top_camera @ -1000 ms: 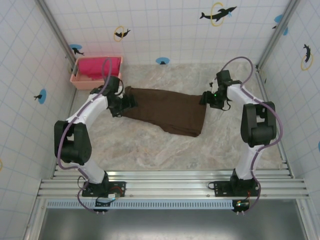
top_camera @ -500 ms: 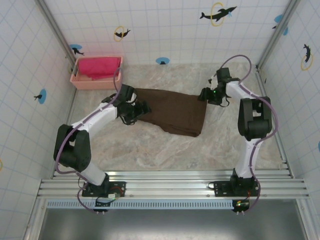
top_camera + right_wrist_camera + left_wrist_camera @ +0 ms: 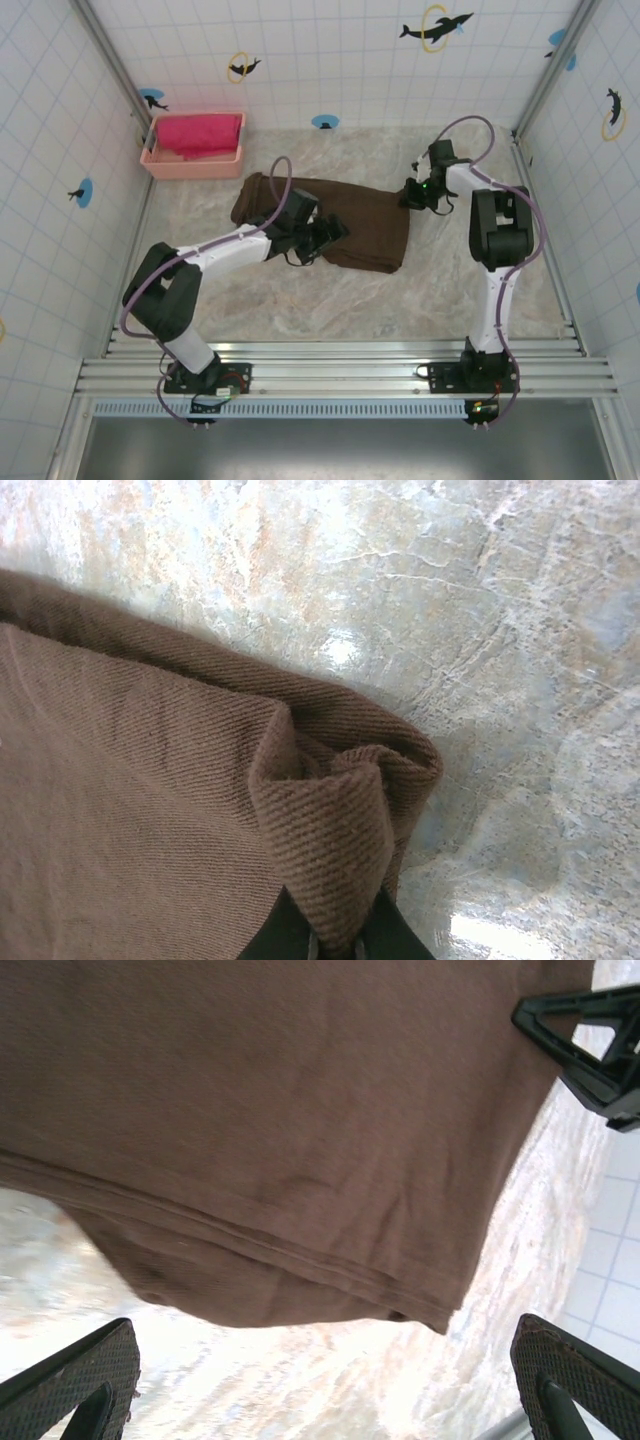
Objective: Roll up the long pants
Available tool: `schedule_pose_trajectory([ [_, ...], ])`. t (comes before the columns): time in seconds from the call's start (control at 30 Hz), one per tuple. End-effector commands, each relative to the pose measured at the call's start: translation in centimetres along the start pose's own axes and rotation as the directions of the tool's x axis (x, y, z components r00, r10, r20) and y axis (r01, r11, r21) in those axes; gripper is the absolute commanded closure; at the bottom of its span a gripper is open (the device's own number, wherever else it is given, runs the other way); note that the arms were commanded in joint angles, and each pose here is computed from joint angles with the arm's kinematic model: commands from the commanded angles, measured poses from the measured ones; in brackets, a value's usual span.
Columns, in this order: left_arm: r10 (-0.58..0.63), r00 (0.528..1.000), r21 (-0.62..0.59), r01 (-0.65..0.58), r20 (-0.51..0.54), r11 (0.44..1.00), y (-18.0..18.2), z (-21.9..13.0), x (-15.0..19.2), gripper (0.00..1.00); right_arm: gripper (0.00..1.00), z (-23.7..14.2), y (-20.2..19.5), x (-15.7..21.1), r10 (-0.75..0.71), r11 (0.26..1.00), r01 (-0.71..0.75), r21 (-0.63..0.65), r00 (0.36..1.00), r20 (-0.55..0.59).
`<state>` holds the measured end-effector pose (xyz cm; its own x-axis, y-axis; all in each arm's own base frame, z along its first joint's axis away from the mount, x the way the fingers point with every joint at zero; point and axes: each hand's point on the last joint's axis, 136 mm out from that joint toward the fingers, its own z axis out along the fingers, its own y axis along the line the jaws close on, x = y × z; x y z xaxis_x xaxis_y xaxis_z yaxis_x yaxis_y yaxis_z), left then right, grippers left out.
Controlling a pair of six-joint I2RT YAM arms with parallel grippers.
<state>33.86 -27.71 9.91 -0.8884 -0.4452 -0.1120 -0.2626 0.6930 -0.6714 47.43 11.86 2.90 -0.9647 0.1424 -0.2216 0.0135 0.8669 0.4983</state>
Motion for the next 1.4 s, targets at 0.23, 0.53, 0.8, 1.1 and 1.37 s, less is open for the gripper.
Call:
schedule_pose_trajectory([
  [0.23, -0.082, 0.996, -0.018, 0.083, 0.027, 0.996, 1.0, 3.6, 0.5, 0.03, 1.0, -4.9, -6.8, 2.4, 0.142, 0.984, -0.146, 0.105, 0.989, 0.046],
  [0.53, 0.036, 0.997, -0.171, -0.025, 0.061, 0.985, 4.2, 4.1, -4.1, 0.03, 1.0, -8.4, -6.0, 7.6, 0.116, 0.988, -0.115, 0.101, 0.993, 0.0],
  [0.8, 0.089, 0.991, -0.201, -0.068, 0.1, 0.977, 4.0, 7.1, -10.8, 0.03, 1.0, -9.7, -3.6, 13.3, 0.107, 0.991, -0.102, 0.087, 0.992, -0.062],
  [1.1, 0.073, 0.986, -0.203, -0.042, 0.147, 0.978, 5.6, 10.0, -17.1, 0.03, 1.0, -10.6, -0.8, 18.9, 0.089, 0.982, -0.079, 0.174, 0.995, -0.05],
  [1.37, 0.106, 0.975, -0.193, -0.067, 0.197, 0.979, 2.5, 3.5, -18.5, 0.03, 1.0, -8.8, 1.9, 17.6, 0.121, 0.968, -0.159, 0.196, 0.974, 0.191],
])
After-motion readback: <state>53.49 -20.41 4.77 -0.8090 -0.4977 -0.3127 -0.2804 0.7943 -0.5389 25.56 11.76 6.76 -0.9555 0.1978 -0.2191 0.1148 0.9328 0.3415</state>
